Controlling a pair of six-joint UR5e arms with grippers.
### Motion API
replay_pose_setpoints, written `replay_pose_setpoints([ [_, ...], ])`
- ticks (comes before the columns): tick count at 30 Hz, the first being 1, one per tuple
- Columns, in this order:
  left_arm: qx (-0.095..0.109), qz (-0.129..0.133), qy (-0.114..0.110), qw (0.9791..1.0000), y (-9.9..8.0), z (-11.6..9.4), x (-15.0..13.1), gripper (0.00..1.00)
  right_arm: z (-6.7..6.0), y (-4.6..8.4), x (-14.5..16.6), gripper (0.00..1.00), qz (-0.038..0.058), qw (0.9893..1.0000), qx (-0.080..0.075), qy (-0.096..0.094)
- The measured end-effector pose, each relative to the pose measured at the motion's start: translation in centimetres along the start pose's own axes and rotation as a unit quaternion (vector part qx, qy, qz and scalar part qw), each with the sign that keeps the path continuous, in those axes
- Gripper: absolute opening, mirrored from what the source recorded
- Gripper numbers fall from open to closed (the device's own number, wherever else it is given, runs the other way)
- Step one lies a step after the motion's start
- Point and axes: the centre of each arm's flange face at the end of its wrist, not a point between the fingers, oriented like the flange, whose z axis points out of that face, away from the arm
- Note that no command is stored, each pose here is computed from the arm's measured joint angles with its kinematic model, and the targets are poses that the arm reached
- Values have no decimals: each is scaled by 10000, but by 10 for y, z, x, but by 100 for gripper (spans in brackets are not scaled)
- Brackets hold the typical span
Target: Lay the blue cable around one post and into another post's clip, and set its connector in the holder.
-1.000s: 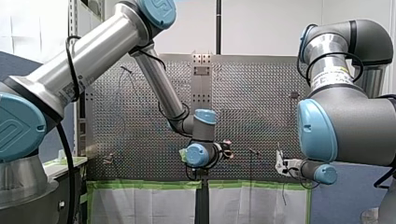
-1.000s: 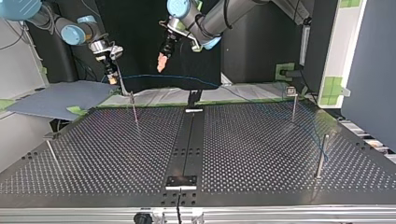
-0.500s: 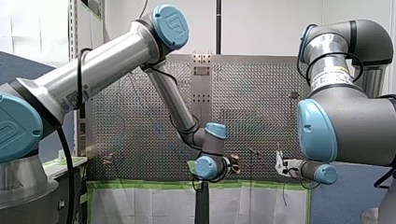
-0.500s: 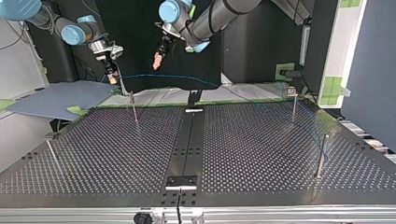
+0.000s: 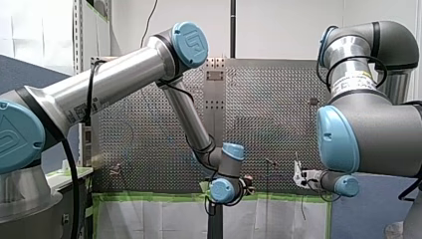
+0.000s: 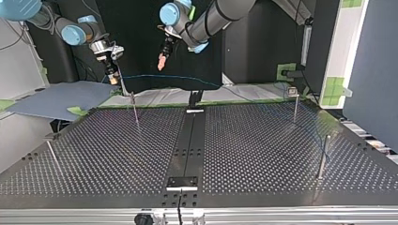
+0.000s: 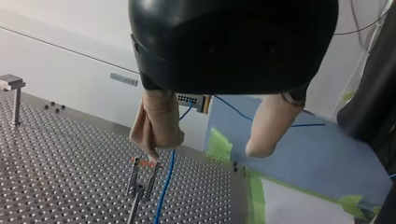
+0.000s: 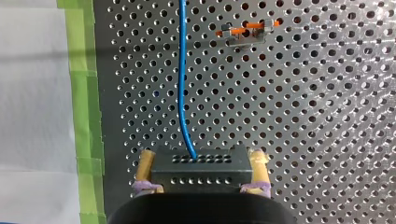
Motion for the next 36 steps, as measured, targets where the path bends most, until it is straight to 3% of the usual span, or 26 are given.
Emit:
replay_pose_setpoints([
  [5, -13, 9, -70, 10000, -4, 3, -3, 100, 0, 0, 0, 0, -2, 10000, 0, 1],
  [12, -213, -26, -245, 9995, -8, 13, -14, 100, 0, 0, 0, 0, -4, 10000, 0, 0],
  [20, -301, -98, -415, 9986, -17, 30, -32, 100, 0, 0, 0, 0, -2, 10000, -1, -2],
  [31, -292, -171, -81, 9994, -15, 49, -4, 100, 0, 0, 0, 0, -1, 10000, -3, -8],
  [36, -360, -269, -89, 9990, -13, 62, 4, 100, 0, 0, 0, 0, -4, 10000, -2, -4],
])
